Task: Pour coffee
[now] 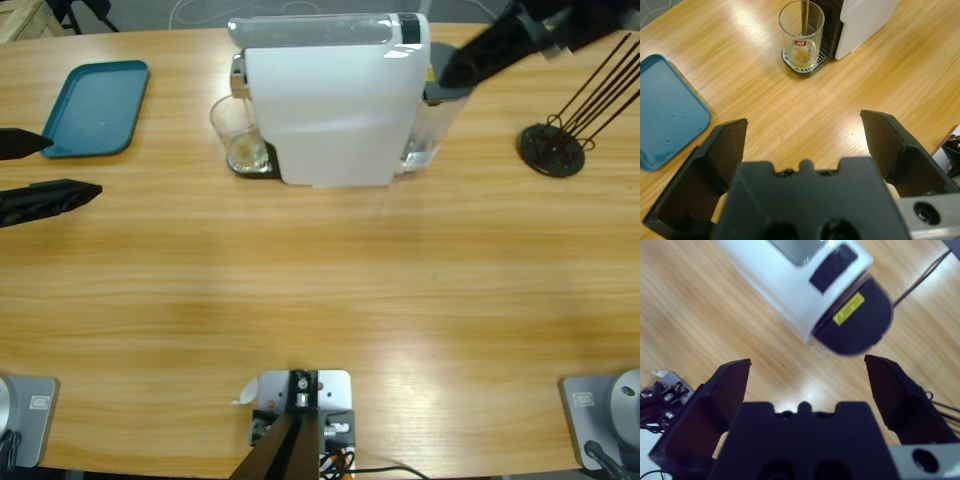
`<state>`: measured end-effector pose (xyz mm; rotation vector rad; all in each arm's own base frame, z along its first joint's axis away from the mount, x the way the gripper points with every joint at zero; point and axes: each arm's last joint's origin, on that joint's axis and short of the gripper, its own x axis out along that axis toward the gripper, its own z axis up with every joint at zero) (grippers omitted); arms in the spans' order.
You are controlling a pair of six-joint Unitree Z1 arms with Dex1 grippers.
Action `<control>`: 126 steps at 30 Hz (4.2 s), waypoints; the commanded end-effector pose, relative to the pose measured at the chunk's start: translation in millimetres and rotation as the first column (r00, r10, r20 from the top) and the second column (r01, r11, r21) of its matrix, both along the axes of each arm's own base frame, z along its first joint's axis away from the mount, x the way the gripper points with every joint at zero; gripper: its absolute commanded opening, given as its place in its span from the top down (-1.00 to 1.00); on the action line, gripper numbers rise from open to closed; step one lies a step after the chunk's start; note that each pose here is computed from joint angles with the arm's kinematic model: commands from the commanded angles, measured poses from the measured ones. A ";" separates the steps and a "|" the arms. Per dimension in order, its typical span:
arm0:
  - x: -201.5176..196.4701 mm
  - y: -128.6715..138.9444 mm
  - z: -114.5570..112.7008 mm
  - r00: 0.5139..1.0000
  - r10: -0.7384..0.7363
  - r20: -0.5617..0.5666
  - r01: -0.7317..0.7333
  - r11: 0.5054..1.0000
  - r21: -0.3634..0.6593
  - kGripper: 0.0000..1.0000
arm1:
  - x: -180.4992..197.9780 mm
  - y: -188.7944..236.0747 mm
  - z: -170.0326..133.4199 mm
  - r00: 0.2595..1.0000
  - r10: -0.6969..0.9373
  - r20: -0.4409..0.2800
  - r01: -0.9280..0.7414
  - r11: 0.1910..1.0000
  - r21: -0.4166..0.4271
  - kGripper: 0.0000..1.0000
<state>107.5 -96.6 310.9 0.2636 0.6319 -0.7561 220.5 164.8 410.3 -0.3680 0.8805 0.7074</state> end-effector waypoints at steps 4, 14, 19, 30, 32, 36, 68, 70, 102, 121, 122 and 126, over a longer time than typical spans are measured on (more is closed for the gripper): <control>-7.8 5.0 -14.2 1.000 0.024 0.004 -0.023 0.997 -0.070 -0.98 | -99.1 -69.8 -53.7 0.995 -0.008 0.098 -0.004 0.992 0.129 -1.00; -7.9 4.6 -36.8 0.999 0.021 -0.031 -0.022 0.999 -0.049 -0.98 | -146.2 -102.4 -114.8 0.979 -0.010 0.205 -0.039 0.971 0.235 -1.00; -5.4 2.5 -42.3 1.000 0.006 -0.026 -0.007 1.000 -0.021 -0.98 | -147.8 -103.7 -123.2 0.975 -0.012 0.223 -0.044 0.969 0.243 -1.00; -3.2 1.1 -50.0 1.000 0.013 -0.023 -0.013 1.000 -0.018 -0.98 | -142.5 -99.8 -134.5 0.977 -0.013 0.212 -0.040 0.970 0.242 -1.00; -3.5 1.4 -50.8 1.000 0.014 -0.025 -0.014 1.000 -0.016 -0.98 | -142.4 -99.7 -134.8 0.977 -0.013 0.214 -0.040 0.969 0.243 -1.00; -3.5 1.4 -51.7 1.000 0.013 -0.027 -0.014 1.000 -0.014 -0.98 | -142.7 -99.9 -135.3 0.977 -0.014 0.214 -0.040 0.969 0.245 -1.00; -1.2 -1.0 -55.2 0.999 0.008 -0.035 -0.009 1.000 -0.013 -0.98 | -145.1 -101.5 -137.0 0.972 -0.021 0.236 -0.044 0.963 0.267 -1.00; -0.8 -1.4 -54.8 0.999 0.008 -0.033 -0.008 1.000 -0.015 -0.98 | -146.3 -102.2 -136.8 0.970 -0.020 0.240 -0.047 0.962 0.271 -1.00; 1.0 -4.4 -57.4 0.999 -0.010 -0.052 0.009 1.000 -0.018 -0.98 | -149.2 -104.7 -137.8 0.964 -0.030 0.264 -0.048 0.958 0.284 -1.00; 4.6 -7.9 -59.8 0.998 -0.011 -0.063 0.011 1.000 -0.007 -0.98 | -149.7 -105.2 -138.6 0.962 -0.031 0.270 -0.050 0.957 0.286 -1.00; 4.5 -7.7 -59.7 0.998 -0.011 -0.062 0.010 1.000 -0.007 -0.98 | -149.8 -105.2 -138.6 0.963 -0.031 0.269 -0.049 0.957 0.286 -1.00; 5.1 -8.2 -59.6 0.998 -0.011 -0.063 0.010 1.000 -0.007 -0.98 | -149.8 -105.3 -138.5 0.962 -0.031 0.270 -0.049 0.957 0.286 -1.00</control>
